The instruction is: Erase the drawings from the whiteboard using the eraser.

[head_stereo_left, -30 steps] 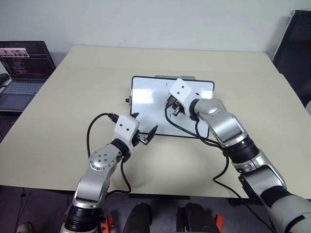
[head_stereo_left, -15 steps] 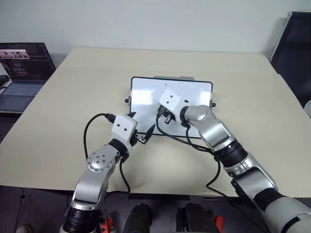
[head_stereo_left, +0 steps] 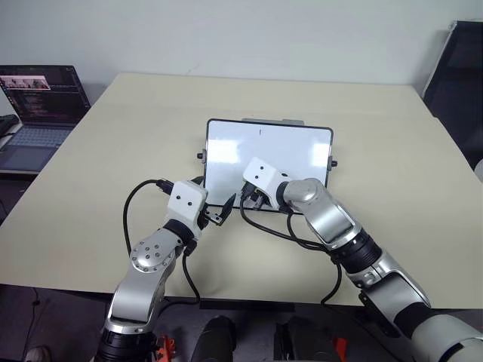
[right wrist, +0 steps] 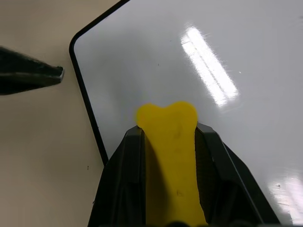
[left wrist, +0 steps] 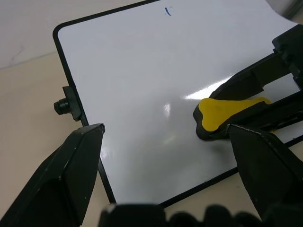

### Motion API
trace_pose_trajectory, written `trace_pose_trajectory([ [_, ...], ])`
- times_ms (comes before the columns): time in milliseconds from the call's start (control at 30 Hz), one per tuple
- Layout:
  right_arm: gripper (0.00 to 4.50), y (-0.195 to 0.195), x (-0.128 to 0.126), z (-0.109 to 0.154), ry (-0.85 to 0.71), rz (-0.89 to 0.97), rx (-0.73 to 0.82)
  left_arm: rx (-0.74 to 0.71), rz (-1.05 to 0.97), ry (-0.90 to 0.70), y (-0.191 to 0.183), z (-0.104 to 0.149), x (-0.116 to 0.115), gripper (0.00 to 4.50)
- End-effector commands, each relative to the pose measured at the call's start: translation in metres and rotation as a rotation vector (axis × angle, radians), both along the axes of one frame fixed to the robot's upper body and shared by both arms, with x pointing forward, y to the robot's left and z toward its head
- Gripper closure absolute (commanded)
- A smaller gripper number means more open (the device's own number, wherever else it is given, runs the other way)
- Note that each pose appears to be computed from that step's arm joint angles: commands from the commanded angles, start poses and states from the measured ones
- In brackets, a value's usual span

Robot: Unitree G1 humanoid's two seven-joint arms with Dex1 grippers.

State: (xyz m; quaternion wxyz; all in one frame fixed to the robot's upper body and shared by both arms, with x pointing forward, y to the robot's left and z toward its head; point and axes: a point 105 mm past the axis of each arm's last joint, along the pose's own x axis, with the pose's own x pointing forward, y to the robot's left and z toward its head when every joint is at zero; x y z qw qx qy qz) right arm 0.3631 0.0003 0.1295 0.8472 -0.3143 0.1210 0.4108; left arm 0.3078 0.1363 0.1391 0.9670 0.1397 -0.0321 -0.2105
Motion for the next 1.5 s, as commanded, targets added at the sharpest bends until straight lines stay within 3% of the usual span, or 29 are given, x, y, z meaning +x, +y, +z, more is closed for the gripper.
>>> trace_pose_trajectory([
  [33, 3.42, -0.019, 0.001, 0.009, 0.006, -0.046, -0.002, 0.004, -0.022, -0.063, -0.005, 0.016, -0.003, 0.00],
  [467, 3.42, -0.015, 0.005, 0.105, -0.246, -0.095, 0.156, 0.000, -0.085, -0.065, -0.018, 0.017, 0.004, 0.00],
  [733, 3.42, 0.005, 0.013, 0.081, -0.228, -0.078, 0.144, 0.005, -0.081, -0.072, -0.016, 0.020, 0.004, 0.00],
  [1000, 3.42, 0.001, 0.007, 0.025, -0.149, -0.038, 0.018, 0.006, -0.046, -0.068, -0.009, 0.018, 0.000, 0.00],
  [1300, 3.42, -0.009, -0.006, 0.022, -0.104, -0.025, 0.000, 0.004, -0.043, -0.065, -0.009, 0.017, -0.001, 0.00],
  [1500, 3.42, -0.023, -0.007, 0.045, -0.114, -0.058, 0.046, 0.004, -0.048, -0.063, -0.010, 0.017, 0.000, 0.00],
])
